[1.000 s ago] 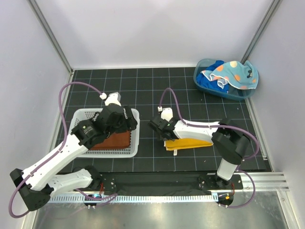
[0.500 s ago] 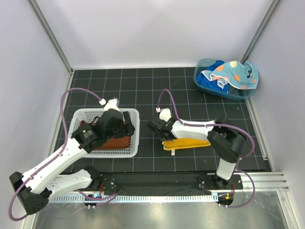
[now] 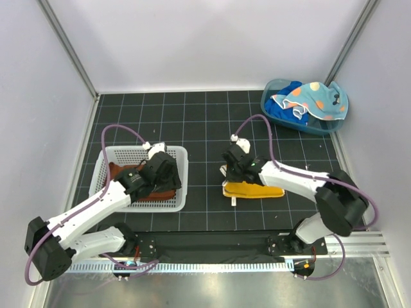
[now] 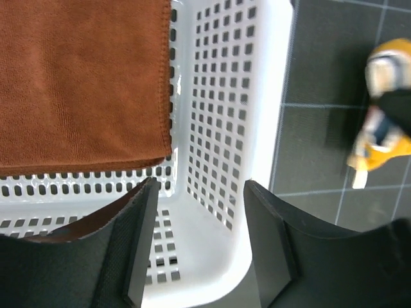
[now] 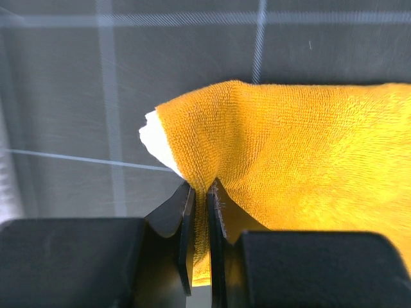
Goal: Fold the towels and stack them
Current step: Neatly place the folded towel into the bin
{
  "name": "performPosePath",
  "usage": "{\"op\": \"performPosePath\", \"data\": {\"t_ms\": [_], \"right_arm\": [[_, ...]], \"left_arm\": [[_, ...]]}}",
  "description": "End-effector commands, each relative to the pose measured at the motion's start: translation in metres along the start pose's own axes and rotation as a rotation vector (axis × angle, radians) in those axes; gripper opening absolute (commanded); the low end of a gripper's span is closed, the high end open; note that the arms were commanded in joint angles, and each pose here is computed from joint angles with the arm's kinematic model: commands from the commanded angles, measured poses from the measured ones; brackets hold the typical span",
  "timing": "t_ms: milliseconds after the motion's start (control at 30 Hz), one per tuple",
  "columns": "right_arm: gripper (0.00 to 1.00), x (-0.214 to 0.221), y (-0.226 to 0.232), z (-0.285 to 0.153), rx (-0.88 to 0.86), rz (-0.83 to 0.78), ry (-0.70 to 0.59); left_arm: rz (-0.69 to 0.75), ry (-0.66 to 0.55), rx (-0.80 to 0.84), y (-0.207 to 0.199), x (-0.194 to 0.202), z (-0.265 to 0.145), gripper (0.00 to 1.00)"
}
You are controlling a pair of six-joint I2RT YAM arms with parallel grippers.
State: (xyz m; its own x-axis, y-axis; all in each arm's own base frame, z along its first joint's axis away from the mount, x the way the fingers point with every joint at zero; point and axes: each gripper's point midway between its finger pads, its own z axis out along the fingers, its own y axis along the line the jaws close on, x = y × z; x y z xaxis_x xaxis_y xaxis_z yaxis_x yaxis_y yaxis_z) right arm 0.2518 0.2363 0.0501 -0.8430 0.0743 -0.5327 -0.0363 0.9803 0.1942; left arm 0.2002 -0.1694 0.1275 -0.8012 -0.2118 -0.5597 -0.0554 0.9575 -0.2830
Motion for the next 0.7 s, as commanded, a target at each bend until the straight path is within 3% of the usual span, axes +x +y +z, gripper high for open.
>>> {"op": "performPosePath", "data": {"t_ms": [0, 367, 667], "right_arm": [[0.01, -0.038, 0.029, -0.032, -0.176, 0.084, -0.101], [0.01, -0.073, 0.041, -0.070, -0.316, 0.207, -0.191], [0.01, -0.096, 0.060, -0.097, -0.415, 0.275, -0.242]], "left_arm": [[-0.030, -0.034, -0.021, 0.002, -0.011, 0.013, 0.58], [-0.055, 0.062, 0.012, -0.019, 0.001, 0.044, 0.44], [-0.054, 0.064, 0.075, -0.045, 0.000, 0.045, 0.41]]}}
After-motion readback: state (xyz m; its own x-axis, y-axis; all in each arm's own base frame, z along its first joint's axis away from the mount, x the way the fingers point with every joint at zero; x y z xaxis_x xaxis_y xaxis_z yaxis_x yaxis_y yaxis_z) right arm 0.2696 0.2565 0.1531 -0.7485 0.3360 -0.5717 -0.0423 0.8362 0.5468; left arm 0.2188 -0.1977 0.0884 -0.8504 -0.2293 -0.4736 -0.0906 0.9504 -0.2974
